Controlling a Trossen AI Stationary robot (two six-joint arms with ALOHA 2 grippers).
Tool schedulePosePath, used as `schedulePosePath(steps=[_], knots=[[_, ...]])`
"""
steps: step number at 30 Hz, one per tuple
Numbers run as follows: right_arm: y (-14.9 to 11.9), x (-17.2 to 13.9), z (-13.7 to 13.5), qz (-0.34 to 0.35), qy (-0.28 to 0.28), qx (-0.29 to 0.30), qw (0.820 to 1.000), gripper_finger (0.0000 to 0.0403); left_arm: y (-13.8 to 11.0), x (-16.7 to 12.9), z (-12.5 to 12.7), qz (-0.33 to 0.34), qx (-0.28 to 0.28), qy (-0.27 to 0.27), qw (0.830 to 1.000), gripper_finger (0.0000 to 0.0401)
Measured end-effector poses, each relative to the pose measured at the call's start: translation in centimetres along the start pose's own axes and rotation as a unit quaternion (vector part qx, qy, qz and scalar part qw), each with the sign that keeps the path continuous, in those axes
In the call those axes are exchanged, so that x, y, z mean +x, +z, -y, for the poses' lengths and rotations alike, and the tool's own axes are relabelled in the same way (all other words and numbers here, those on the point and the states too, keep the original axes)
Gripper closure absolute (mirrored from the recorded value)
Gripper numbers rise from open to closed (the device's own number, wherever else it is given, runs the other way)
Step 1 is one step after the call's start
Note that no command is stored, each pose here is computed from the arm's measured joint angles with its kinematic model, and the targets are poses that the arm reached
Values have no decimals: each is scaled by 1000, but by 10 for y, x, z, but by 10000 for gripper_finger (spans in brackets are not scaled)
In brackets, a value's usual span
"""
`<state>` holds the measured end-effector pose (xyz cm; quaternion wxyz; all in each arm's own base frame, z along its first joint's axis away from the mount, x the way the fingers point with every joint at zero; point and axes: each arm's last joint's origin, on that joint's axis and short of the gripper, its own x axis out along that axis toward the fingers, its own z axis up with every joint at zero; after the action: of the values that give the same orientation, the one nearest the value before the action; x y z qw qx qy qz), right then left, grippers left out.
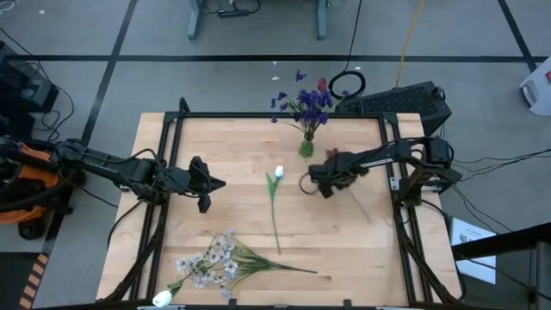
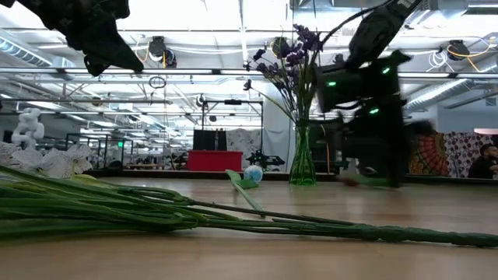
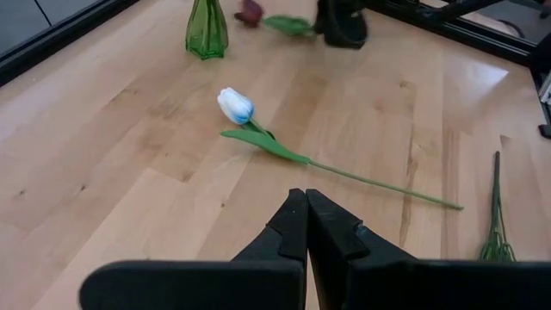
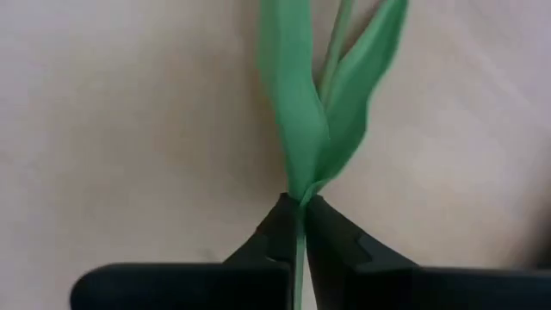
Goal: Sort flowers into vase by color
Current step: Put the right red tulip into the green flower vase
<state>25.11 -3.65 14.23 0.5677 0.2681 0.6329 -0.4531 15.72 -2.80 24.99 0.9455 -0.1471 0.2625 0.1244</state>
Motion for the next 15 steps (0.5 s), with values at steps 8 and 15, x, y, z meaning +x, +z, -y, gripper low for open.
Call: schedulePosePath(steps=[8,15], knots=[[-35,-68,32,163,80,55,982,400,0,0,0,-3,0,-5,1000,395],[-64,-117,69,411,167,119,888,401,0,0,0,-3,0,-5,1000,395]])
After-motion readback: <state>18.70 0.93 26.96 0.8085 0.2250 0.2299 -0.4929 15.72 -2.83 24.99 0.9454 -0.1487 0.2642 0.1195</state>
